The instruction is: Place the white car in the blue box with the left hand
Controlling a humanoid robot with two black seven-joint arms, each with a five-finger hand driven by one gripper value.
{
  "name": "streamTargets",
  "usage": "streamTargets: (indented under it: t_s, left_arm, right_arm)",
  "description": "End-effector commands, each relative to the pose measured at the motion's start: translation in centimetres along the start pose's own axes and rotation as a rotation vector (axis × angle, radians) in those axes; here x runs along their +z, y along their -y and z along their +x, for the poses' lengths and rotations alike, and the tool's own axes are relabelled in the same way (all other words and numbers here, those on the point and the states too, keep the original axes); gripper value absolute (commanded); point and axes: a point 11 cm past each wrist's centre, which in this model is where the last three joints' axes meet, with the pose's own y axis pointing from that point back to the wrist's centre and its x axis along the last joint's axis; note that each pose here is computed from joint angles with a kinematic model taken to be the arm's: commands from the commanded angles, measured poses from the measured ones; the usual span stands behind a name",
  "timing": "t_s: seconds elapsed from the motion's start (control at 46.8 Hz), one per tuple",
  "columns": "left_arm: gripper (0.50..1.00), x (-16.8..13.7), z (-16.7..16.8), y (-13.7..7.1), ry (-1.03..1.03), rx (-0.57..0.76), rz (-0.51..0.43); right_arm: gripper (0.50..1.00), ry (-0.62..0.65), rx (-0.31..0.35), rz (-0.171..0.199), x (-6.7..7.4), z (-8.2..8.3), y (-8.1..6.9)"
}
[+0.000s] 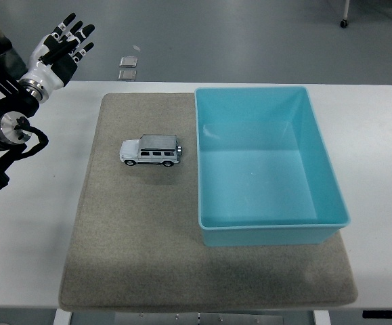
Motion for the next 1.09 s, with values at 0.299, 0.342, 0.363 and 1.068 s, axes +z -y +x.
streamTargets:
  t_s: [0.299, 0.342, 0.363, 1.068]
  left_arm:
    - [1.0, -0.64, 0.69, -0.42, -0.001, 0.015, 0.011]
    - [1.0, -0.6, 0.69, -0.41, -0.002, 0.015, 0.01]
    - [1.0, -0.6, 0.74, -0.41, -0.002, 0.017, 0.01]
    - [1.0, -0.51, 0.75, -0.57, 0.019, 0.007, 0.021]
  right_arm:
    - [0.936, 0.0, 0.0, 0.0, 0.0, 0.01, 0.0]
    - [0.936, 0.0, -0.001, 0.0, 0.0, -0.04, 0.0]
    - [0.936, -0.001, -0.001, 0.0, 0.0, -0.04, 0.0]
    - [0.936, -0.001, -0.001, 0.0, 0.0, -0.04, 0.0]
